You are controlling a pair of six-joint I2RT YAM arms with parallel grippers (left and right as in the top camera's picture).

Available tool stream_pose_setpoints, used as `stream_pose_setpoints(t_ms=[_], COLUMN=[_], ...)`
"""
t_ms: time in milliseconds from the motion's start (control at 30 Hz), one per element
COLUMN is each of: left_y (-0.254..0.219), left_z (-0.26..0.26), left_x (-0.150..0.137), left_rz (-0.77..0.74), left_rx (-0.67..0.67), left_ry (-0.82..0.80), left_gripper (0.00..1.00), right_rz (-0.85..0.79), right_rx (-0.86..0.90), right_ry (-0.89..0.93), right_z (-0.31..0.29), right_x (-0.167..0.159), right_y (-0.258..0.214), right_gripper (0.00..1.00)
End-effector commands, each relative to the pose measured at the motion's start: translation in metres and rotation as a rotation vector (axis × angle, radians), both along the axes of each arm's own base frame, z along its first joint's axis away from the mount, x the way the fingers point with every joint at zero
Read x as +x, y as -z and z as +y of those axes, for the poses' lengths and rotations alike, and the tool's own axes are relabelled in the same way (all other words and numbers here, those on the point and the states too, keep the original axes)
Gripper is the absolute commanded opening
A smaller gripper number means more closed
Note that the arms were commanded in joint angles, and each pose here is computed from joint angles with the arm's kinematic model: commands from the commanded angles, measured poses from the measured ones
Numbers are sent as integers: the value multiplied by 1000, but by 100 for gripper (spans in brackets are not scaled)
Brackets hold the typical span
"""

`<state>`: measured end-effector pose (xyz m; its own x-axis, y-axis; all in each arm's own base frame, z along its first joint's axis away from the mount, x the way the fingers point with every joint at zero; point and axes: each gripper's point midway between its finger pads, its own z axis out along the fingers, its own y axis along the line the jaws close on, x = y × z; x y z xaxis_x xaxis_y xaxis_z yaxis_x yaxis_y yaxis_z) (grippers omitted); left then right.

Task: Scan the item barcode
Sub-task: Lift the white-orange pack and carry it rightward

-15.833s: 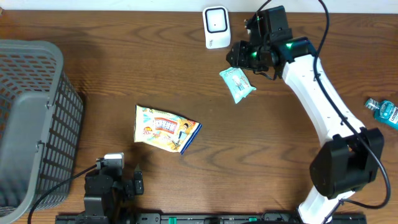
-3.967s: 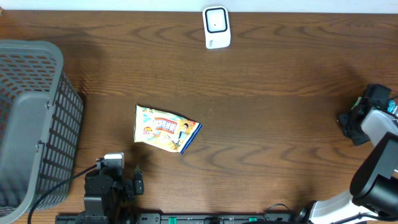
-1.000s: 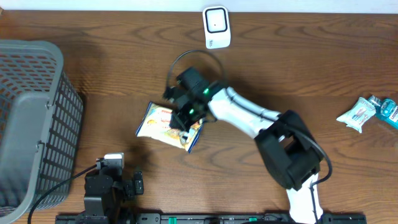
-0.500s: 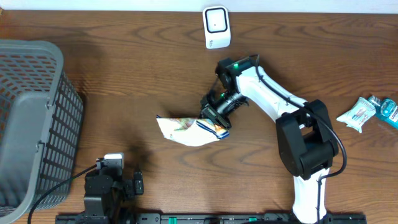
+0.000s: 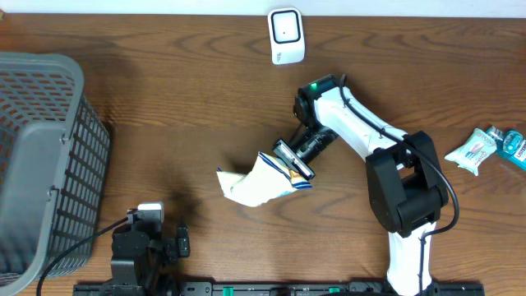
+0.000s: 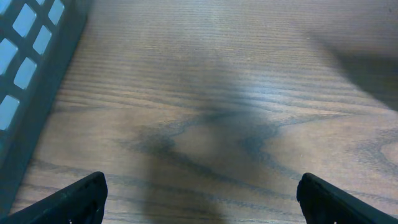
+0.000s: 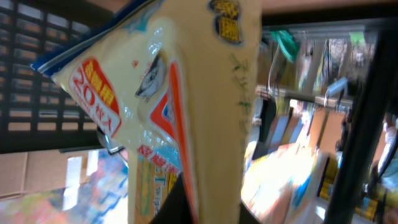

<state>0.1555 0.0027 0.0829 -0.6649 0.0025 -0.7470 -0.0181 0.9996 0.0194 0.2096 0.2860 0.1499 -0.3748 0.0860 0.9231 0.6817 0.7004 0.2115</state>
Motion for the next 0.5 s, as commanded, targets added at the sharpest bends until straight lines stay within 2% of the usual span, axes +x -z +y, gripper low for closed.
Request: stream_pose_setpoints(t_ms=[0,133,200,367,467], left_y=[8,8,8,8,8], left_z=[-1,-1,-1,-1,-1], left_x=[-7,-7,-7,-7,-7], left_rz=[40,40,40,40,40], left_rx=[-8,-8,-8,-8,-8], left_ry=[0,0,0,0,0], left_gripper=[98,98,98,98,98], right_rz=[42,-43,-111,-334,-411], right_rx=[25,83,132,331,363], right_ry=[39,-3,-37,-85,-87], right_z=[3,2,1,-4,-16], right_x=[2,2,1,11,22], right_y=[-14,-12,-11,-13,-10], right_gripper=[10,11,1,1,1])
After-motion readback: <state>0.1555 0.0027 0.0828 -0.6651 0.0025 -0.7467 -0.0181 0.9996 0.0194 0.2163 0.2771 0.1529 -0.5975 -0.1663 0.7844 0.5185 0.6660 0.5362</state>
